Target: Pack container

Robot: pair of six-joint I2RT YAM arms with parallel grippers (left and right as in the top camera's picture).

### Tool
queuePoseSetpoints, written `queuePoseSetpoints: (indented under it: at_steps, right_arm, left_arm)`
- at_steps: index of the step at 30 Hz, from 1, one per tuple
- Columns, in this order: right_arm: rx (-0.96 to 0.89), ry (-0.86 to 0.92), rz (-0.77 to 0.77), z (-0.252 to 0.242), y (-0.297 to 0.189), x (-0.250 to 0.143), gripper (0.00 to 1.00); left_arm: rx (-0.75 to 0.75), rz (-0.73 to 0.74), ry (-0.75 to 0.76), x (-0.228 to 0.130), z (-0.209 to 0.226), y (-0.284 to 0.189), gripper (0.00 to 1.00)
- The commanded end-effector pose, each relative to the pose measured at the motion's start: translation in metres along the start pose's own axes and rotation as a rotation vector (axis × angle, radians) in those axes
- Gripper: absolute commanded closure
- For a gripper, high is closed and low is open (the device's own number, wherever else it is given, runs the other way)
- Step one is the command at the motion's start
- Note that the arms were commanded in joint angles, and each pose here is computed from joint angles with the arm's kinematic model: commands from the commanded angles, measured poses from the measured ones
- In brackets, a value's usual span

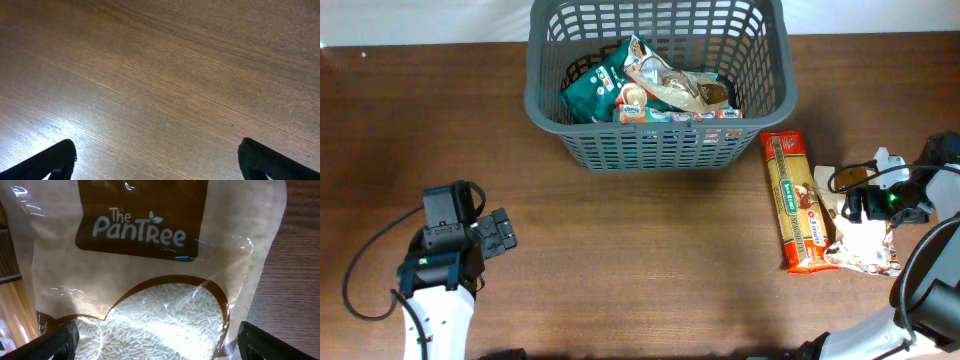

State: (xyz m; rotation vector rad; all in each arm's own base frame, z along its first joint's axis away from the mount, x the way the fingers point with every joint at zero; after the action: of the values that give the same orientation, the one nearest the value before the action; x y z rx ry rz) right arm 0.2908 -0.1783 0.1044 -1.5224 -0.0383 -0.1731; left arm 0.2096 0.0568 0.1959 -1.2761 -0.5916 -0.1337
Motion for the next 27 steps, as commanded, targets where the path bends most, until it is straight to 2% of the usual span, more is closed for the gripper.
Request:
queuePoseSetpoints:
  at_steps: [1, 27]
  right_arm:
    - [0.017, -0.009, -0.013, 0.0027, 0.0005, 0.0058, 0.01]
    - [0.053, -0.004, -0.048, 0.0022, 0.0054, 0.0103, 0.01]
  left_arm:
    - [-0.007, 0.005, -0.014, -0.001, 0.0001, 0.0019, 0.01]
    - [-0.008, -0.003, -0.016, 0.0003, 0.0001, 0.0019, 0.01]
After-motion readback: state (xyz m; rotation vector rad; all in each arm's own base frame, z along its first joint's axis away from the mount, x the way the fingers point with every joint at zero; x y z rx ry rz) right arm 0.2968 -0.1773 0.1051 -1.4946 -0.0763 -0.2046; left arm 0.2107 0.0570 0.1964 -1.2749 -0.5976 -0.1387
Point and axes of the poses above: each gripper's point midway between its finger pads, its own y axis out along the fingers, its own z axis along the line the jaws close on, x = y × z, the point moved 8 cm from there along -y, back along the fingers, and after that the axes turned 4 degrees about y, right-handed, at the moved point
